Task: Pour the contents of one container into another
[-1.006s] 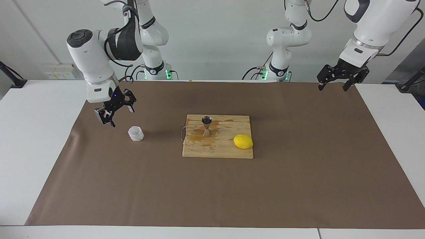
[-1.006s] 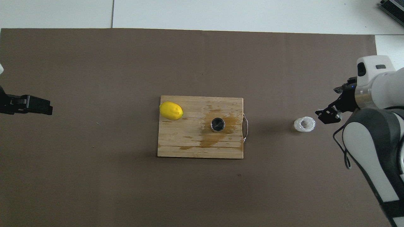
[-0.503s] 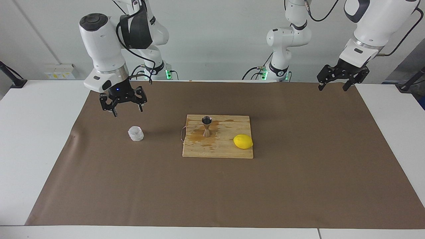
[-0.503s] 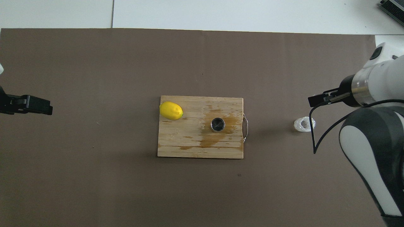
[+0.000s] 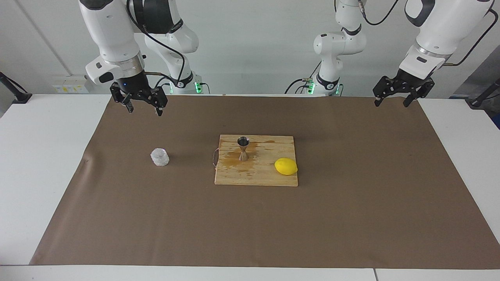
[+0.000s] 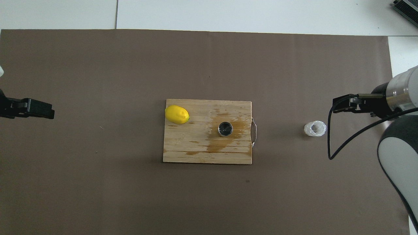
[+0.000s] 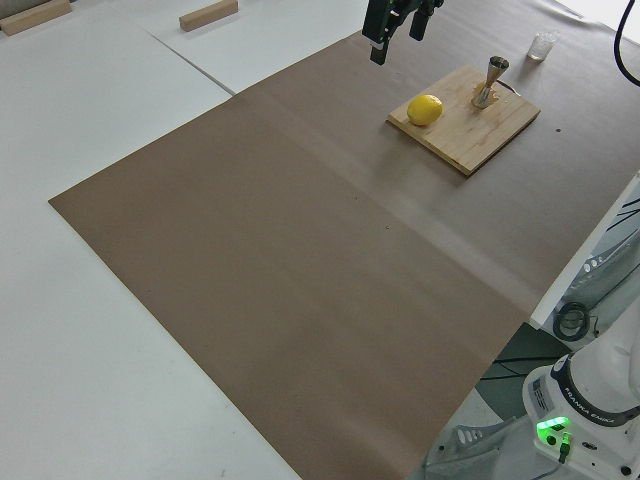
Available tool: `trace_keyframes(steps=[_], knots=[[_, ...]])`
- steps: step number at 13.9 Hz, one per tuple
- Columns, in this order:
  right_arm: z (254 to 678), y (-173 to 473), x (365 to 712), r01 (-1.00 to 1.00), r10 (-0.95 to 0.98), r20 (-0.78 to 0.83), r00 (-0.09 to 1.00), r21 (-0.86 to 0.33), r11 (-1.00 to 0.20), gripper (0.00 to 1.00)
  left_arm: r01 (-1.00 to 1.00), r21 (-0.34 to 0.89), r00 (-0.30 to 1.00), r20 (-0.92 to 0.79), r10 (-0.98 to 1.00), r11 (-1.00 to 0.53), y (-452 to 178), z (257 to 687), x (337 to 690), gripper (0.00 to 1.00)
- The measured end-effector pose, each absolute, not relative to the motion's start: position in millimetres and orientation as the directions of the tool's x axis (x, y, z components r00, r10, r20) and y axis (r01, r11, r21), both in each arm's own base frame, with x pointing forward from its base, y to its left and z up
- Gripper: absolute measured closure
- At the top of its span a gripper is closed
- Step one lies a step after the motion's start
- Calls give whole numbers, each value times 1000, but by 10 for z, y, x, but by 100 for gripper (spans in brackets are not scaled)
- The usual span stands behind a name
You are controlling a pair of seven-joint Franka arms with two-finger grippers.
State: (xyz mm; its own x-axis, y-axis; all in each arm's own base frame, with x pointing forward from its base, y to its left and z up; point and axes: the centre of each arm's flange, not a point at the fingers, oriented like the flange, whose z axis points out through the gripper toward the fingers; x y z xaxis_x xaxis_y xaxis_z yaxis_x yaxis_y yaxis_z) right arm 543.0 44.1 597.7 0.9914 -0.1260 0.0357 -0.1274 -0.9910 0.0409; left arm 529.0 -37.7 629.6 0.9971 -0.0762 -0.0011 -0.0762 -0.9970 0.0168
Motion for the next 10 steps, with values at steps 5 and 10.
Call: trace_keyframes(steps=[5,10], knots=[[5928,438,5425,-127,-126,26,992,43,-991,0,-76,17,997,-1,-76,-997,-377,6296,5290,0],[5957,429,5426,-130,-128,32,991,42,-991,0,-76,17,997,-1,-76,-997,-377,6296,5290,0]])
